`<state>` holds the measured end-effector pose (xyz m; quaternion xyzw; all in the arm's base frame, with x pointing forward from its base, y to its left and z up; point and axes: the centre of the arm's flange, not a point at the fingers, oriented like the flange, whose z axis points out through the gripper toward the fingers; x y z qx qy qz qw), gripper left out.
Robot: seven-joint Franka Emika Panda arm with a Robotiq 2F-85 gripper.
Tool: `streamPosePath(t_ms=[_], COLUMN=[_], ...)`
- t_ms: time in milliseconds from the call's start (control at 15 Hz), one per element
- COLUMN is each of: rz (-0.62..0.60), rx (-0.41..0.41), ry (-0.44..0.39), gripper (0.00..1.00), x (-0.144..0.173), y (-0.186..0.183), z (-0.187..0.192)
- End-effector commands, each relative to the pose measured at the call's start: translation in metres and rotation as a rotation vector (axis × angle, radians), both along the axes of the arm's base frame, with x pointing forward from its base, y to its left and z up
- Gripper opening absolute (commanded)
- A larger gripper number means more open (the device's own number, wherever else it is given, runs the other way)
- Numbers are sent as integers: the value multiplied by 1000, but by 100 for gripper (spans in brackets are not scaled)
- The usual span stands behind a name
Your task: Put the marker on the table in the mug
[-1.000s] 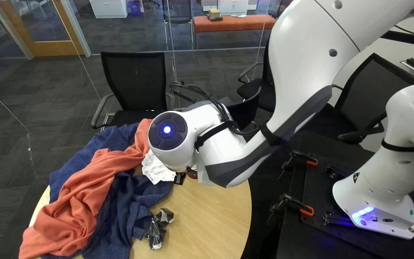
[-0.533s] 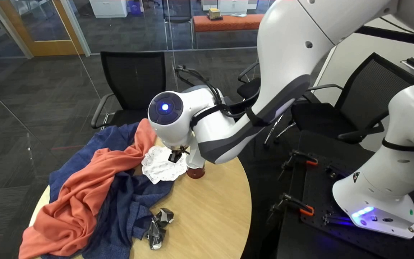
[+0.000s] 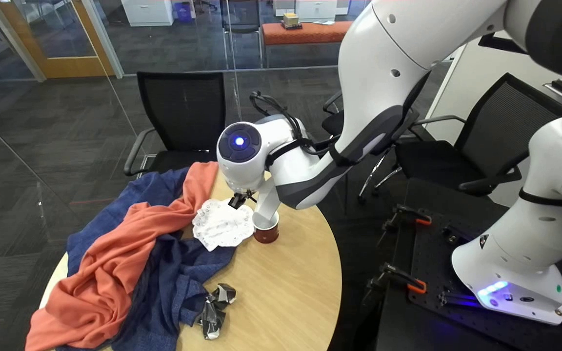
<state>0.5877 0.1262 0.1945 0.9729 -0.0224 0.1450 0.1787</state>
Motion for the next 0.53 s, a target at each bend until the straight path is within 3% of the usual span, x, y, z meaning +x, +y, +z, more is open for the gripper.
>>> streamPosePath(t_ms=[0, 467], rz=[-29, -71], rx=[8, 28], ry=[-56, -98], gripper=[3, 3], x=[-1, -5], y=[-11, -23], z=[-17, -51])
